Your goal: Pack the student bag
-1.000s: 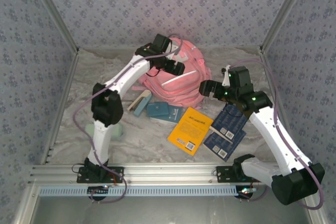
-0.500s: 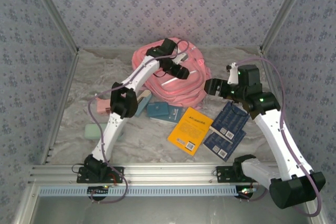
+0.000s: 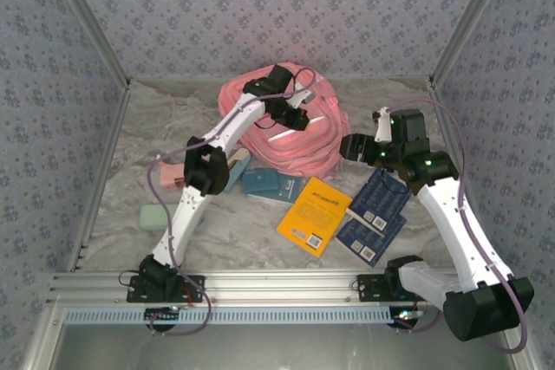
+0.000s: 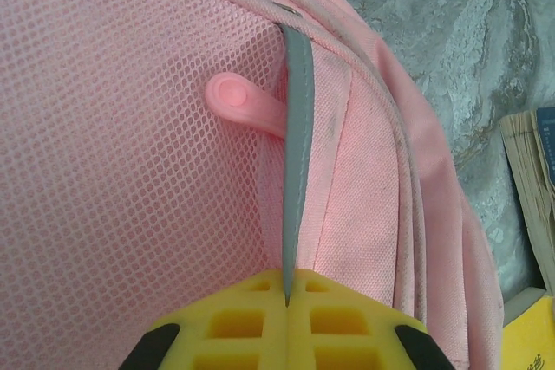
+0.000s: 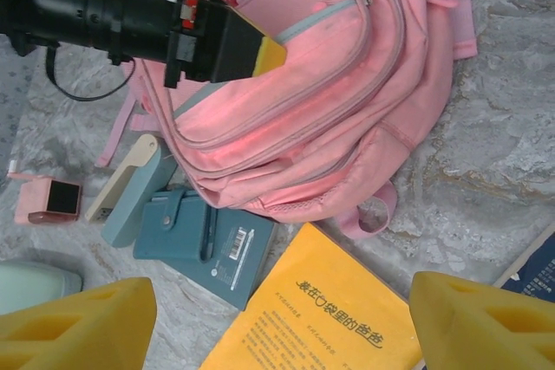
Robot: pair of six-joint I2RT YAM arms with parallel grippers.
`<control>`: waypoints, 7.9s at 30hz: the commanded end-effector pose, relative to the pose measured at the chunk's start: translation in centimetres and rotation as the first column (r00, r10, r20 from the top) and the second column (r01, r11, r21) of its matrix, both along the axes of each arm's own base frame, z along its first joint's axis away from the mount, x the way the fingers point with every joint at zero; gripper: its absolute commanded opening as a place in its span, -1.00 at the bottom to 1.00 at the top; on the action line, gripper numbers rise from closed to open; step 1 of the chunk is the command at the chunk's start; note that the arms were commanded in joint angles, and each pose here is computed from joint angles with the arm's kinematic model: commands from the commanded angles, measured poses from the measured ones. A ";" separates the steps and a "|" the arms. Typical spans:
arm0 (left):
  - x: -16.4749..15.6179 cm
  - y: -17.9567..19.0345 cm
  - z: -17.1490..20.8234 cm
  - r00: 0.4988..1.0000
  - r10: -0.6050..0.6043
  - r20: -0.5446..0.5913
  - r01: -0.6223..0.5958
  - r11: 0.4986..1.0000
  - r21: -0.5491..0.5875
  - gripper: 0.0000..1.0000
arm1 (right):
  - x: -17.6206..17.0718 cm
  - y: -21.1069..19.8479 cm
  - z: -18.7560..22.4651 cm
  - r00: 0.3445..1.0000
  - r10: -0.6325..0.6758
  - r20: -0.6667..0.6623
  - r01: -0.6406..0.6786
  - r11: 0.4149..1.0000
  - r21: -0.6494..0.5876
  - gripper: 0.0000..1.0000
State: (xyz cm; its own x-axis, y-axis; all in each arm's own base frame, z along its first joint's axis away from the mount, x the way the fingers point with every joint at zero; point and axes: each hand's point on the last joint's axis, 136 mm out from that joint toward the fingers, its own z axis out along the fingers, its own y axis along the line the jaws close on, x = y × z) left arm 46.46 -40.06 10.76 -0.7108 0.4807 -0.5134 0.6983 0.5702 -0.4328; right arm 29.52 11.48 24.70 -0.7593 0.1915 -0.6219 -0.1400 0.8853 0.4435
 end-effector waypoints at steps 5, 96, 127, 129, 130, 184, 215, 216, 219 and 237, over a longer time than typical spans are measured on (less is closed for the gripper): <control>2.0 1.2 13.4 0.953 0.038 0.300 0.000 0.992 -0.126 -1.00 | 0.9 -0.4 1.2 0.999 -0.049 -0.009 0.049 0.999 0.005 0.52; -14.7 10.8 16.7 0.603 -0.410 0.684 0.668 0.729 -0.152 -1.00 | -1.8 4.8 -14.9 0.702 0.705 0.103 -0.631 0.682 -0.370 -0.32; -12.9 9.4 15.4 0.641 -0.404 0.653 0.637 0.755 -0.158 -1.00 | -3.8 5.5 -13.5 0.665 0.743 0.082 -0.657 0.633 -0.408 -1.00; -12.6 9.2 15.3 0.650 -0.395 0.648 0.620 0.769 -0.153 -1.00 | -4.5 5.4 -13.3 0.659 0.749 0.075 -0.661 0.623 -0.418 -1.00; -12.5 9.1 15.4 0.653 -0.391 0.648 0.614 0.775 -0.151 -1.00 | -4.8 5.4 -13.2 0.656 0.751 0.072 -0.663 0.620 -0.419 -1.00; -14.6 10.0 14.7 0.548 -0.424 0.721 0.666 0.743 -0.070 -1.00 | -1.7 5.6 -14.6 0.635 0.752 0.174 -0.632 0.636 -0.443 -1.00; -16.1 10.6 14.2 0.484 -0.438 0.757 0.687 0.726 -0.019 -1.00 | -1.6 5.5 -15.9 0.587 0.792 0.167 -0.696 0.599 -0.397 0.13; -16.2 10.6 14.2 0.483 -0.438 0.758 0.688 0.726 -0.019 -1.00 | -1.4 5.5 -15.9 0.587 0.791 0.170 -0.694 0.600 -0.398 0.13; -16.2 10.6 14.1 0.485 -0.439 0.756 0.689 0.725 -0.021 -1.00 | -1.0 5.9 -16.2 0.582 0.795 0.171 -0.698 0.596 -0.396 0.12; -16.1 10.6 13.9 0.490 -0.439 0.753 0.687 0.726 -0.023 -1.00 | 1.0 7.4 -16.4 0.574 0.801 0.170 -0.688 0.584 -0.431 -0.59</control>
State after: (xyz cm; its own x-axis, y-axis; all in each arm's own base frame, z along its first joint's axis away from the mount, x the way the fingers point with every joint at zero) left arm 31.47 -28.98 21.35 0.1552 0.4849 -0.8607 0.9879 -0.0741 0.1364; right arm 29.06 18.35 7.19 -0.3321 -0.5826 -0.7418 -0.8852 0.4642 0.0317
